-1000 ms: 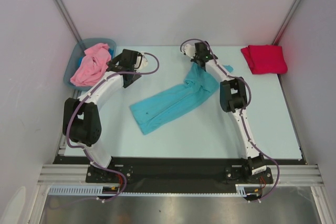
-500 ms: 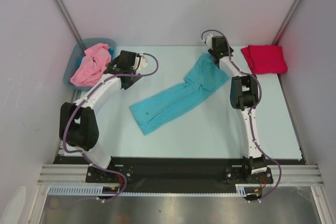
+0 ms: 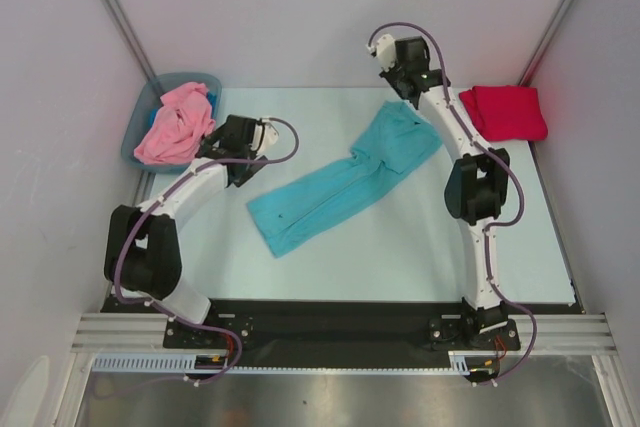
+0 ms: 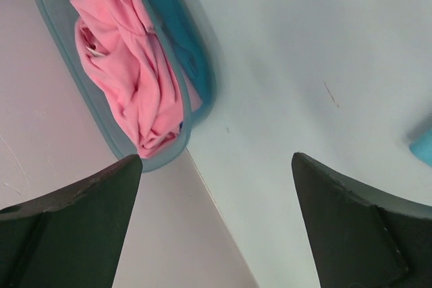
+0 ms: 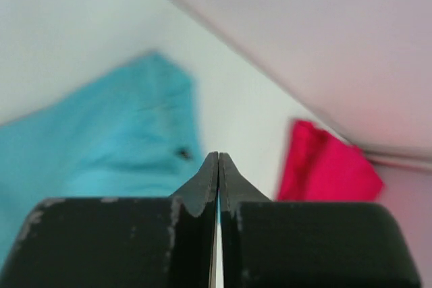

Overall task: Fold and stack the t-shirts
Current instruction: Fold the tshirt

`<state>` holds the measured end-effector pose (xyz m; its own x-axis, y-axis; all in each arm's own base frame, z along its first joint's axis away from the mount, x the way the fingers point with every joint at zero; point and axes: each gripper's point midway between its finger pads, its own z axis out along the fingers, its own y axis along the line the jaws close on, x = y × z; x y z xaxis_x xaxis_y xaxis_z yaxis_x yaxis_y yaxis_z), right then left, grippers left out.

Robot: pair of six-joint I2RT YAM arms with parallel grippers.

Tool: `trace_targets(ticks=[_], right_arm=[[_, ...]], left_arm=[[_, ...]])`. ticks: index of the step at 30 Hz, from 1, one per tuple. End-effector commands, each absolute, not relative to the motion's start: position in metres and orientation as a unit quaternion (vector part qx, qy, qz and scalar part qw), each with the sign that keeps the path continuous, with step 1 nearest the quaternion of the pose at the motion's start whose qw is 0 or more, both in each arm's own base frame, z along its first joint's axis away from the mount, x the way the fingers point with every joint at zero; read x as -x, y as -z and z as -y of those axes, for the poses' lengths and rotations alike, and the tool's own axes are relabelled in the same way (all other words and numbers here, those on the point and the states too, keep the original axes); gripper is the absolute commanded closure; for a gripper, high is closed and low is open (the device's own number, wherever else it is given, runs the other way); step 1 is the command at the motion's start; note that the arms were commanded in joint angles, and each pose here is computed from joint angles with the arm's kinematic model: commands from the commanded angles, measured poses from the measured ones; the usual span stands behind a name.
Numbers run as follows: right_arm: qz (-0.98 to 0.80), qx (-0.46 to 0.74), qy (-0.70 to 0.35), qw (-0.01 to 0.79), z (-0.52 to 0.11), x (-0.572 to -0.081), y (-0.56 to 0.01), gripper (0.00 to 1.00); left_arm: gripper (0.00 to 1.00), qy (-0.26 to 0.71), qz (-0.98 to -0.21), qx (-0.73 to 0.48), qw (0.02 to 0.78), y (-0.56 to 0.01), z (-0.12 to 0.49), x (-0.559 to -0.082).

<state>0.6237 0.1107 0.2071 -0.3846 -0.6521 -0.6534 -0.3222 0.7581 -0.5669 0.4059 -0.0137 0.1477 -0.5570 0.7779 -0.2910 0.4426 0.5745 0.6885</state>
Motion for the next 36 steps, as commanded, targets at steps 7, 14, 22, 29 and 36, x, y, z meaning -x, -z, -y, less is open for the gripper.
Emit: trace_targets(ticks=[7,14,22,29,36], right_arm=[[-0.842,0.47,-0.101,0.245,-0.232,-0.468,-0.121,1.0],[-0.81,0.512,-0.126,0.255,-0.28,-0.456,-0.129,1.0],[-0.799,0.52,-0.095,0.287,-0.297,-0.472,-0.134,0.93],[-0.843,0.396,0.056,0.36,-0.18,-0.524,-0.171,0.46],[-0.833,0.358,0.234,0.352,-0.044,-0.521,-0.24,0.63]], left_arm=[[0.64,-0.318,-0.854,-0.226,0.346,-0.159,-0.037,-0.404],[1.0,-0.272,-0.87,-0.214,0.351,-0.137,-0.03,-0.391],[0.25,-0.238,-0.89,-0.232,0.312,-0.142,-0.04,-0.368],[0.8,-0.2,-0.891,-0.229,0.336,-0.15,-0.022,-0.389],[1.0,-0.174,-0.868,-0.316,0.341,-0.118,0.011,-0.422]])
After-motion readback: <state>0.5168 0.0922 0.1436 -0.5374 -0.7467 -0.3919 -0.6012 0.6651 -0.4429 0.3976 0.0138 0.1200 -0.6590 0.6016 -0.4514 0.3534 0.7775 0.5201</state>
